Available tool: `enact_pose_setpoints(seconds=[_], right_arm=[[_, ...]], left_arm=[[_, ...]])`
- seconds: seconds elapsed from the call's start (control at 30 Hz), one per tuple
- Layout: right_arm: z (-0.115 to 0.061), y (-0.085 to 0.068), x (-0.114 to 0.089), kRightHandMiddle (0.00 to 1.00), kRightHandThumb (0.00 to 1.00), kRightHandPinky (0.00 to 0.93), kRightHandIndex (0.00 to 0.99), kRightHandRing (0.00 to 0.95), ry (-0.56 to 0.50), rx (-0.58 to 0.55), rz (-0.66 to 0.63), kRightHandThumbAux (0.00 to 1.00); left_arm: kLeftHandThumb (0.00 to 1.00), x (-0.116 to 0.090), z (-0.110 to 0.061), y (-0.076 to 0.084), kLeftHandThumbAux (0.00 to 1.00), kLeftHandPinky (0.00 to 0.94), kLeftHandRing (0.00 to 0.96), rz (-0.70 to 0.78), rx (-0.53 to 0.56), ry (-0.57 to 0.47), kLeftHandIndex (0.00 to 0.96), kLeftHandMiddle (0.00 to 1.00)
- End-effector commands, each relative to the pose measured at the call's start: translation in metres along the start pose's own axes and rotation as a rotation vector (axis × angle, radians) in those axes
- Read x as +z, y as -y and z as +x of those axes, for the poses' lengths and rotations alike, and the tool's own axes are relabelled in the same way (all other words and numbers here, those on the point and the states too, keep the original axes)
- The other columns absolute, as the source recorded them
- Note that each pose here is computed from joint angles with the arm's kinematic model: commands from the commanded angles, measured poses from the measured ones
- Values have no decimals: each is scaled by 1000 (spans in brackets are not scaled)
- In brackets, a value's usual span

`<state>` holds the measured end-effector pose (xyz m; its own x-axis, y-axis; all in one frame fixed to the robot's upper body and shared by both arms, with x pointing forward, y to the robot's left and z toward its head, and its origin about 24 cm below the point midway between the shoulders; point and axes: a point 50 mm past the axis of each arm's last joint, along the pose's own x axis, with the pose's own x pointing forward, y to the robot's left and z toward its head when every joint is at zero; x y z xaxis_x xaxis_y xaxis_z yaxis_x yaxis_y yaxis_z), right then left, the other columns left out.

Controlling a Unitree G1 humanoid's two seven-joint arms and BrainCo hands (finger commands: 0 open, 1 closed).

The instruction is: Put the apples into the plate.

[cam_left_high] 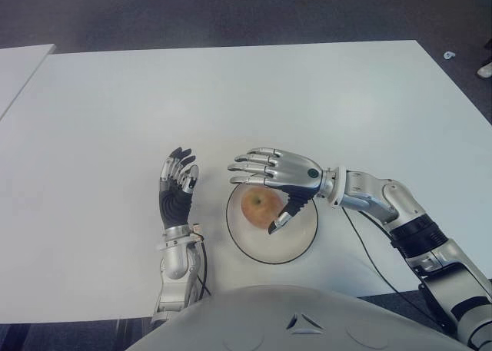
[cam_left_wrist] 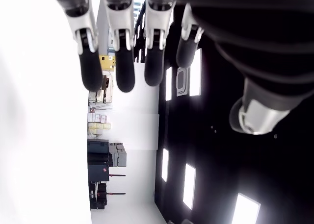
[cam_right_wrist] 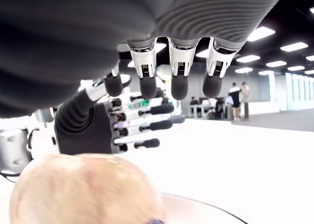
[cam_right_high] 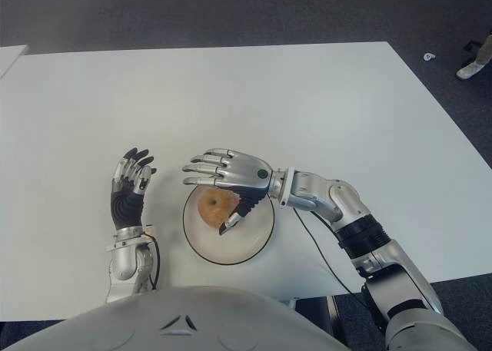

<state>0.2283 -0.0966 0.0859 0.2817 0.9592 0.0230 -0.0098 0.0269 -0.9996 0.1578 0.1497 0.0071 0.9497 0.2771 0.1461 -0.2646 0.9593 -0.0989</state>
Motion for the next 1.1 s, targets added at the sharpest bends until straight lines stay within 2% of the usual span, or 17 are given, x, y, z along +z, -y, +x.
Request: enact_pose_setpoints(seconds=[0.03,0.17,0.27,0.3,0.33,0.37,0.43,0.57,0.67,0.73,0.87,1.0,1.1], right_arm=[[-8,2,-20,0,115,0,0,0,-94,-106,66,262],[-13,0,-45,0,109,2,0,0,-193,-247,169,290],[-14,-2,-56,13,124,51,0,14,-231,-308,226,317],[-12,4,-66,15,127,60,0,17,-278,-403,339,321],[-11,8,-72,60,171,91,22,54,-305,-475,428,346],[-11,9,-77,76,188,102,30,68,-320,-523,490,354],[-10,10,-79,114,227,129,50,100,-321,-548,529,374],[-21,-3,-98,141,268,150,86,124,-502,-672,887,423],[-23,-5,-100,151,283,168,105,138,-513,-690,954,461],[-32,-11,-102,155,281,180,113,147,-556,-717,1036,483],[-62,-32,-102,180,255,220,141,183,-651,-900,1290,518],[-78,-48,-103,197,232,234,160,199,-702,-1000,1410,523],[-81,-53,-104,203,215,224,172,200,-707,-1046,1463,517]], left_arm=[[475,1,4,9,548,307,269,-48,31,11,178,238],[486,1,5,8,552,310,269,-52,33,14,175,238],[487,0,5,8,550,311,269,-53,34,14,176,238],[487,0,5,8,550,311,269,-54,38,14,176,238],[484,0,5,7,545,314,269,-54,41,14,182,238],[483,0,5,7,543,315,268,-54,43,14,184,238],[480,0,5,5,539,317,268,-54,45,14,189,239],[474,-2,6,2,537,324,272,-29,45,4,198,243],[472,-3,6,0,536,325,274,-23,45,1,197,246],[470,-3,7,-2,536,322,273,-12,42,1,195,245],[430,-4,9,-10,536,320,270,11,34,4,198,244],[396,-5,9,-15,534,323,269,28,48,-9,195,243],[372,-5,9,-17,535,326,272,36,50,-7,190,243]])
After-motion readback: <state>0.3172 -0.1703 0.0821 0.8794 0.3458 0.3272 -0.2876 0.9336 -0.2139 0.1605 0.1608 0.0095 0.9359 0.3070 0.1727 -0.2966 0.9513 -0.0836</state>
